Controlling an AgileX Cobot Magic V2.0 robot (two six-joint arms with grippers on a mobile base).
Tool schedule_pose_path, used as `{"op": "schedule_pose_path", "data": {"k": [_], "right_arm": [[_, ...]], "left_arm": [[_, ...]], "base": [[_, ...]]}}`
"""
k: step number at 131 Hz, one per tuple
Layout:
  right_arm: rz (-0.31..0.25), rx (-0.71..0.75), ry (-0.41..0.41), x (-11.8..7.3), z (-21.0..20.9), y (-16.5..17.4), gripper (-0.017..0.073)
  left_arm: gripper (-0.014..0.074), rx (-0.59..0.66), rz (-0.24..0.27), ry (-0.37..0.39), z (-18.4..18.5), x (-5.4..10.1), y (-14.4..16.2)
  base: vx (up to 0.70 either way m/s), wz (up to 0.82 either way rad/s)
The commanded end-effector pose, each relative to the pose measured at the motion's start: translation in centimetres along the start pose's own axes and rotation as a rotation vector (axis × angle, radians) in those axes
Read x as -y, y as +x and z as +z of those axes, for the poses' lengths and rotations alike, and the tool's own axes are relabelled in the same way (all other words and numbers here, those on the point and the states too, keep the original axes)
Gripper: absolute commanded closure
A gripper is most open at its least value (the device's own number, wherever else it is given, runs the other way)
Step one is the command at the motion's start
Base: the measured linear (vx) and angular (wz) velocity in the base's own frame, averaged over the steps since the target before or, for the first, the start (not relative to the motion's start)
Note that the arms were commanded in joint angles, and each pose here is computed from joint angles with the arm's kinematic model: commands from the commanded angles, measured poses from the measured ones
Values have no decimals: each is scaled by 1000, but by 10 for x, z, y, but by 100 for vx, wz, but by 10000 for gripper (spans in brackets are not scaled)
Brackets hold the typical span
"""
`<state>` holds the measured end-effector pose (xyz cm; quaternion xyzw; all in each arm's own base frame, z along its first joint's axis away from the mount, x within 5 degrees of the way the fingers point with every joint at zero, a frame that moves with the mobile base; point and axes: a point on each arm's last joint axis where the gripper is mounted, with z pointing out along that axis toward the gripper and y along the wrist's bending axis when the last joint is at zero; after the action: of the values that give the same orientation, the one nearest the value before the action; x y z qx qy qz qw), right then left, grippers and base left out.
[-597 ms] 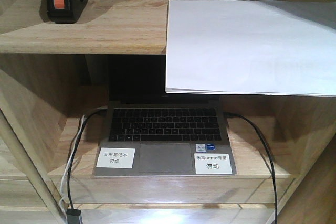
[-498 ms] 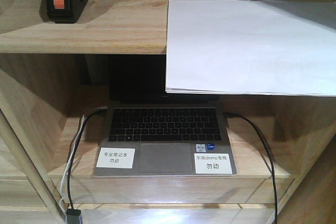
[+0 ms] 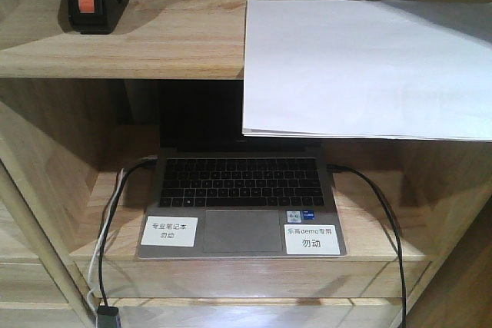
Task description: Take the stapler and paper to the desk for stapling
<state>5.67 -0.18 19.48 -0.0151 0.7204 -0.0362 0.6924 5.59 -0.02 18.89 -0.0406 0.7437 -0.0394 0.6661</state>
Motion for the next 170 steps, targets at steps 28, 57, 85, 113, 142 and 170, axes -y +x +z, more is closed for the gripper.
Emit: {"op": "schedule_pose_path", "data": {"k": [28, 57, 85, 113, 142, 170], "right_arm": [[-21, 73, 13, 1, -1, -5, 566], [-21, 73, 13, 1, -1, -5, 566], [-23, 93, 14, 1, -1, -7, 566], [-24, 227, 24, 2, -3, -19, 566], [-11, 531, 47, 4, -15, -52, 566], [-8, 740, 62, 9, -47, -123, 566]], "left_arm": [[600, 77, -8, 10, -1, 1, -4], [600, 82, -8, 11, -1, 1, -4], [600, 100, -8, 13, -1, 1, -6], [600, 197, -17, 26, -2, 2, -15], [600, 584, -18, 77, -16, 6, -48], [600, 864, -44, 110, -51, 12, -111]], "base": [[0, 0], [0, 0], [0, 0], [0, 0], [0, 0], [0, 0]]}}
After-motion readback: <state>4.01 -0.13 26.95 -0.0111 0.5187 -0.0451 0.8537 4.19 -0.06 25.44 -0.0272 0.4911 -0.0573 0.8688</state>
